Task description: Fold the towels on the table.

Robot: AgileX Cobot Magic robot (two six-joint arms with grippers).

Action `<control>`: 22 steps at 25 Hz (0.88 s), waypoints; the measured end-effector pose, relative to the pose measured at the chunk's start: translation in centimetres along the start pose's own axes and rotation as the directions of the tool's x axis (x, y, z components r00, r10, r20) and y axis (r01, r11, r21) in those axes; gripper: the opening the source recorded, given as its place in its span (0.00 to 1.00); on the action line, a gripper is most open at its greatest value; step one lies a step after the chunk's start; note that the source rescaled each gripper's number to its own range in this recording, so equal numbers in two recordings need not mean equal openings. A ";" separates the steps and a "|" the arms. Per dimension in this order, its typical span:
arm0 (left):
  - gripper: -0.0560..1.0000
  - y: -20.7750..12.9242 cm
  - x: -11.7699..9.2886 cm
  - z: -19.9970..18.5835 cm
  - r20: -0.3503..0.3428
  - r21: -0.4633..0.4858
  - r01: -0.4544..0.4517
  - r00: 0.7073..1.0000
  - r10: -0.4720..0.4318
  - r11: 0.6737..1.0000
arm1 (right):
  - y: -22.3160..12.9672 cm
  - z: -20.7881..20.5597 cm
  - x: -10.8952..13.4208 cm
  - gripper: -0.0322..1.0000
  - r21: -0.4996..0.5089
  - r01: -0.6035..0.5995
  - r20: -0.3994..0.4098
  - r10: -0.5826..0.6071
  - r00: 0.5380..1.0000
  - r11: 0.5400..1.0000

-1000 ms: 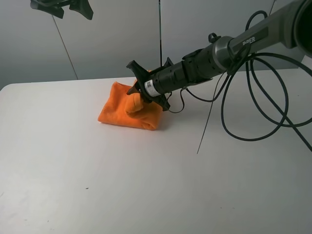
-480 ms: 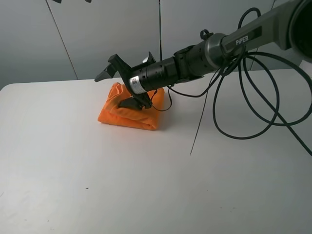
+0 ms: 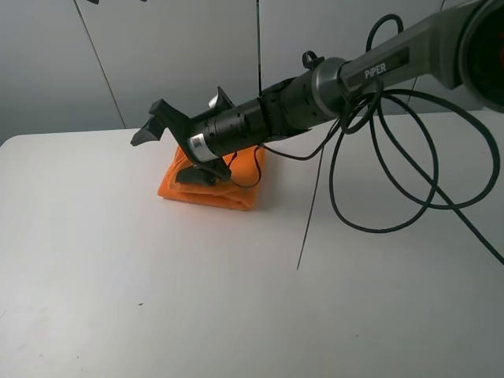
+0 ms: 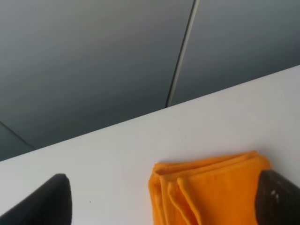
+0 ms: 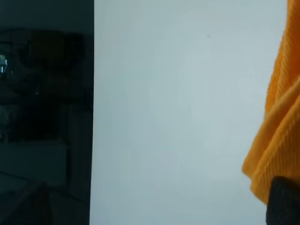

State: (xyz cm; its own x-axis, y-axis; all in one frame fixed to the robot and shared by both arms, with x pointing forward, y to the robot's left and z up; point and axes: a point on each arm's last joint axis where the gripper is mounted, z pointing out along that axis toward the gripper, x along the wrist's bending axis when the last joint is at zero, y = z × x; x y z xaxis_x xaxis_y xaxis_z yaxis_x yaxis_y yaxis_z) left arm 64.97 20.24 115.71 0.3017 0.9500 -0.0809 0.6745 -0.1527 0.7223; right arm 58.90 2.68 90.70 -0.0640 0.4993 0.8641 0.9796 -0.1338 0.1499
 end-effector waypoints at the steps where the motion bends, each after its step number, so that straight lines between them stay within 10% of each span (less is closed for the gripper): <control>1: 1.00 0.1 -0.1 -0.5 0.000 -0.005 -0.003 1.000 0.003 1.000 | 0.2 -0.6 0.6 0.98 -0.004 0.044 0.007 -0.044 0.999 0.999; 6: 1.00 -0.2 -0.1 -3.7 0.022 0.034 0.007 1.000 -0.007 0.999 | 2.3 -6.2 3.6 0.98 -0.034 0.221 0.117 -0.215 0.970 0.975; 12: 1.00 -2.2 1.8 -7.5 0.021 0.096 0.056 0.998 -0.058 0.994 | 2.3 -17.2 2.8 0.98 -0.059 0.368 0.439 -0.307 0.844 0.928; 22: 1.00 -14.5 1.2 -15.9 -0.052 0.009 0.123 0.991 -0.123 0.992 | -11.2 -35.4 5.3 0.98 -0.170 0.621 0.715 -0.338 0.612 0.765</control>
State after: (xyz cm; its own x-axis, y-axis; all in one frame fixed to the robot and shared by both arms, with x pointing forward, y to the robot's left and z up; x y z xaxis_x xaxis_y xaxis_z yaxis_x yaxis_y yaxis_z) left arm 44.86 27.91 116.09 0.1812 0.9744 -0.1331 0.7126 -0.0369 0.7006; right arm 40.84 -23.45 110.64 -0.2339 0.9628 0.1351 0.6775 0.0618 0.7329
